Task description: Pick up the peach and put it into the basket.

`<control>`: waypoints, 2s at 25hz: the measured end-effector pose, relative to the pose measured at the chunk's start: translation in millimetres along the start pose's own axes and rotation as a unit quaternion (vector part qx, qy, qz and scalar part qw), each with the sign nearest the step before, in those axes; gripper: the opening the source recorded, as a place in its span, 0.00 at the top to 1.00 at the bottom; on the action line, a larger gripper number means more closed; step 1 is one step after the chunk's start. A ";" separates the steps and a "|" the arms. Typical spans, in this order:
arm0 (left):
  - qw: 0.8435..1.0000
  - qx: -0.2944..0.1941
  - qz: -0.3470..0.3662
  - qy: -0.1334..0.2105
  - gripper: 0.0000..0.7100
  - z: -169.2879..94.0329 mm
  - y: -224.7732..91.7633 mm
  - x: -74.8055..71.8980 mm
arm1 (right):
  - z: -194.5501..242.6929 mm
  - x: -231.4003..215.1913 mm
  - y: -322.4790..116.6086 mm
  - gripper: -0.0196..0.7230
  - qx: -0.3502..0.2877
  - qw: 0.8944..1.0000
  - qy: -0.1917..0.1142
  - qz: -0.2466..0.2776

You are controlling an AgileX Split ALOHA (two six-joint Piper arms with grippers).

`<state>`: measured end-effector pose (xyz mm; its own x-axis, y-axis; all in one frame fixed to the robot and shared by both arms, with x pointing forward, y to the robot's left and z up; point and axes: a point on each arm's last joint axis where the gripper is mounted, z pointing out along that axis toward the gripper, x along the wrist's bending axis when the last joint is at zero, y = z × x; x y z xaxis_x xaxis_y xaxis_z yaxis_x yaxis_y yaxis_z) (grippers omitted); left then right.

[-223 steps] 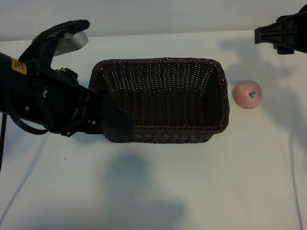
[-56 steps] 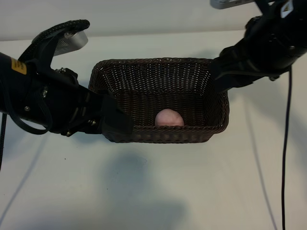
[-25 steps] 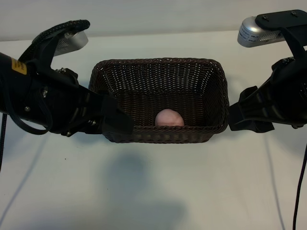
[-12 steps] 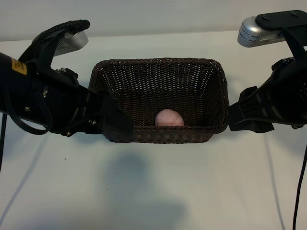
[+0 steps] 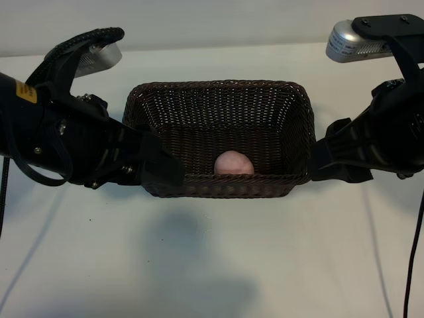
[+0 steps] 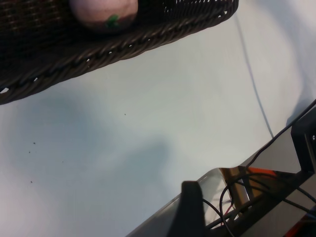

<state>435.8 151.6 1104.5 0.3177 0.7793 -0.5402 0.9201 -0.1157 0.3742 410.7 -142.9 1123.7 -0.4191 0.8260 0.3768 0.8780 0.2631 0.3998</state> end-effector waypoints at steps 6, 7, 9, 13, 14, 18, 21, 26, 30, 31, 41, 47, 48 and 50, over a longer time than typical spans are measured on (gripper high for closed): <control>1.000 0.000 0.000 0.000 0.17 0.0 0.0 0.0 | 0.0 0.7 0.8 0.28 -0.004 1.000 0.004 0.001; 1.000 0.000 0.000 0.000 0.17 0.0 0.0 0.0 | 0.0 0.8 1.0 0.28 -0.005 1.000 0.005 0.001; 1.000 0.000 0.000 0.000 0.17 0.0 0.0 0.0 | 0.0 1.1 1.3 0.28 -0.007 1.000 0.006 0.002; 1.000 0.000 0.000 0.000 0.17 0.0 0.0 0.0 | -0.1 2.8 1.7 0.28 -0.009 1.000 0.015 0.007; 1.000 0.000 0.000 0.000 0.17 0.0 0.0 0.0 | -0.1 3.3 1.8 0.28 -0.010 1.000 0.018 0.009; 1.000 0.000 0.000 0.000 0.17 0.0 0.0 0.0 | -0.1 3.7 1.9 0.28 -0.010 1.000 0.020 0.010; 1.000 0.000 0.000 0.000 0.17 0.0 0.0 0.0 | -0.2 3.9 1.8 0.28 -0.010 1.000 0.022 0.010; 1.000 0.000 0.000 0.000 0.17 0.0 0.0 0.0 | -0.2 3.9 1.8 0.28 -0.010 1.000 0.022 0.010; 1.000 0.000 0.000 0.000 0.17 0.0 0.0 0.0 | -0.2 4.0 1.8 0.28 -0.010 1.000 0.022 0.011; 1.000 0.000 0.000 0.000 0.17 0.0 0.0 0.0 | -0.2 4.1 1.8 0.28 -0.009 1.000 0.023 0.011; 1.000 0.000 0.000 0.000 0.17 0.0 0.0 0.0 | -0.3 5.7 1.6 0.28 -0.008 0.999 0.032 0.016; 1.000 0.000 0.000 0.000 0.17 0.0 0.0 0.0 | -0.4 6.9 1.4 0.28 -0.007 0.999 0.038 0.020; 1.000 0.000 0.000 0.000 0.17 0.0 0.0 0.0 | -0.4 6.9 1.4 0.28 -0.007 0.999 0.038 0.020; 1.000 0.000 0.000 0.000 0.17 0.0 0.0 0.0 | -0.4 6.9 1.4 0.28 -0.007 0.999 0.038 0.020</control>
